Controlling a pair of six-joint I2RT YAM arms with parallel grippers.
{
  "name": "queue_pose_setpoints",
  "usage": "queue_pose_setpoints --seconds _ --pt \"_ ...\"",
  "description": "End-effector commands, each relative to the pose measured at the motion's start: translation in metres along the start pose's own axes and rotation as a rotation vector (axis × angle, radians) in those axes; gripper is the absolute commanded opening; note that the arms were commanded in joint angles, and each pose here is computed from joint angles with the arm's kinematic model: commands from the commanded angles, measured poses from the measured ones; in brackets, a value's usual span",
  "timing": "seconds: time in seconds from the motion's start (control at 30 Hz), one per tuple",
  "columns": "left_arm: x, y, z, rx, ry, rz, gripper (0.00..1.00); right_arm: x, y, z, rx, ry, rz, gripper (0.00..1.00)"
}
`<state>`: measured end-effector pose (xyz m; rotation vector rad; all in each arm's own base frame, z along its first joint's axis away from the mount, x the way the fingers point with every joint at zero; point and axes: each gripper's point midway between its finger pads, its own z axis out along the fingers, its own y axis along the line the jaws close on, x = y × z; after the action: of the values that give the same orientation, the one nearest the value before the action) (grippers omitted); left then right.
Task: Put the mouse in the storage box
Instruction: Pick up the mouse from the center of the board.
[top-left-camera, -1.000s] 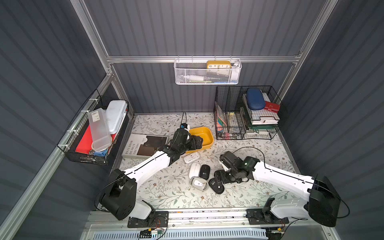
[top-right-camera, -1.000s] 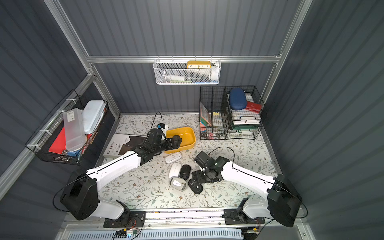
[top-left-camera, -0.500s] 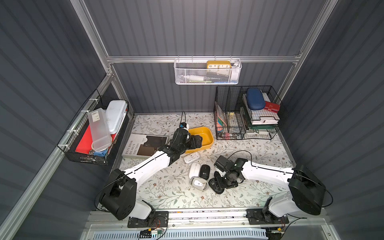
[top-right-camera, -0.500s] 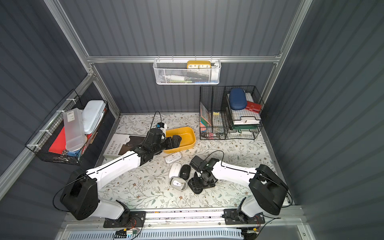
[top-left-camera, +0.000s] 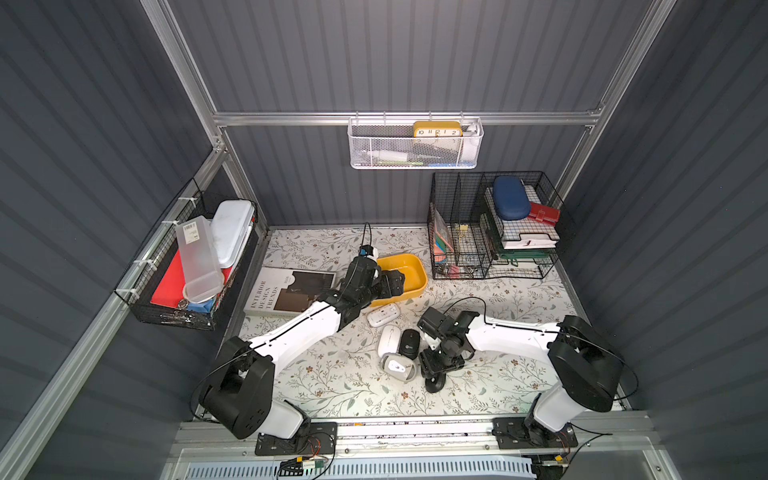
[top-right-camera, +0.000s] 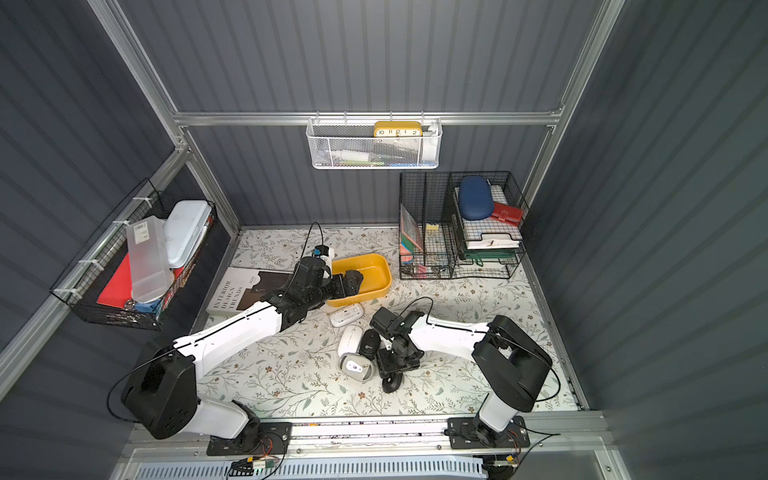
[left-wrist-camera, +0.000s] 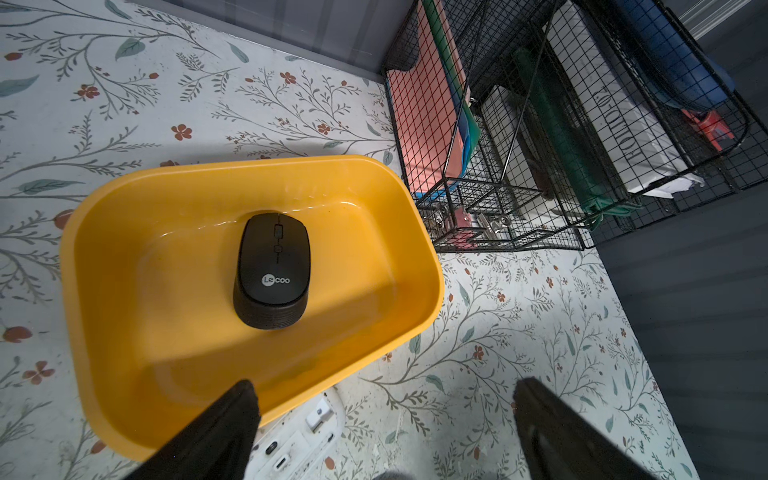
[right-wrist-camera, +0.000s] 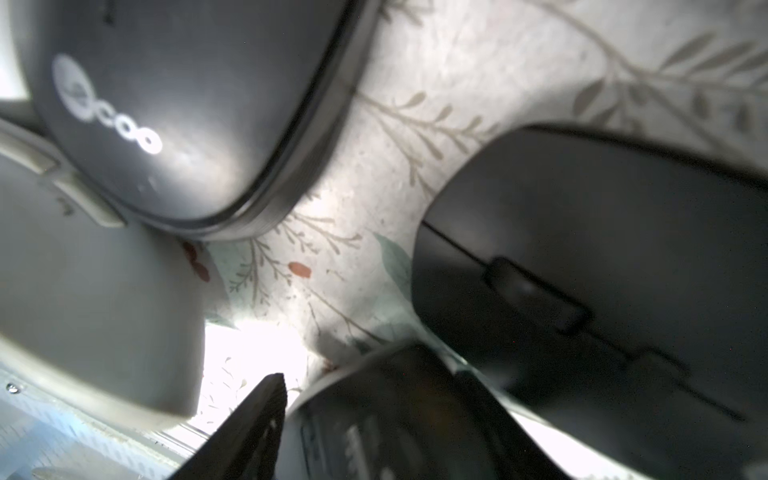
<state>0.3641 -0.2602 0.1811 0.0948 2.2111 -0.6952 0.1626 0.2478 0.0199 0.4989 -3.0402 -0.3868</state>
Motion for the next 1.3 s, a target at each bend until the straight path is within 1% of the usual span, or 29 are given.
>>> queue_pose_setpoints --seconds 0.0,0.17,0.43,0.7,0.8,0.9,1.07,1.17,1.27 --pt "-0.005 -0.001 0.001 -0.004 -0.015 -0.002 0.99 0.004 -0.003 0.005 0.02 0.029 -0.007 0.63" --pt "-0.007 -0.001 0.002 -0.008 -0.016 0.0 0.99 0.004 -0.002 0.0 0.017 0.018 -0.009 0.48" --pt "-0.007 -0.002 0.007 -0.007 -0.008 0.009 0.99 0.001 0.001 -0.01 0.008 -0.014 -0.009 0.31" --pt "-0.011 -0.006 0.007 0.002 -0.009 0.019 0.99 -0.012 0.005 -0.032 -0.017 -0.085 0.02 0.2" --pt "-0.014 -0.008 0.003 0.004 -0.021 0.024 0.99 -0.021 0.0 -0.045 -0.034 -0.118 0.079 0.16" --pt "-0.018 -0.012 -0.004 0.008 -0.045 0.032 0.99 -0.037 -0.013 -0.068 -0.047 -0.174 0.168 0.14" --pt "-0.029 -0.031 -0.023 0.047 -0.117 0.061 0.99 -0.085 -0.044 -0.116 -0.074 -0.326 0.353 0.13" --pt "-0.037 -0.045 -0.037 0.089 -0.163 0.085 0.99 -0.115 -0.06 -0.132 -0.093 -0.381 0.451 0.11" --pt "-0.039 -0.061 -0.046 0.135 -0.187 0.132 0.99 -0.142 -0.068 -0.138 -0.118 -0.403 0.529 0.1"
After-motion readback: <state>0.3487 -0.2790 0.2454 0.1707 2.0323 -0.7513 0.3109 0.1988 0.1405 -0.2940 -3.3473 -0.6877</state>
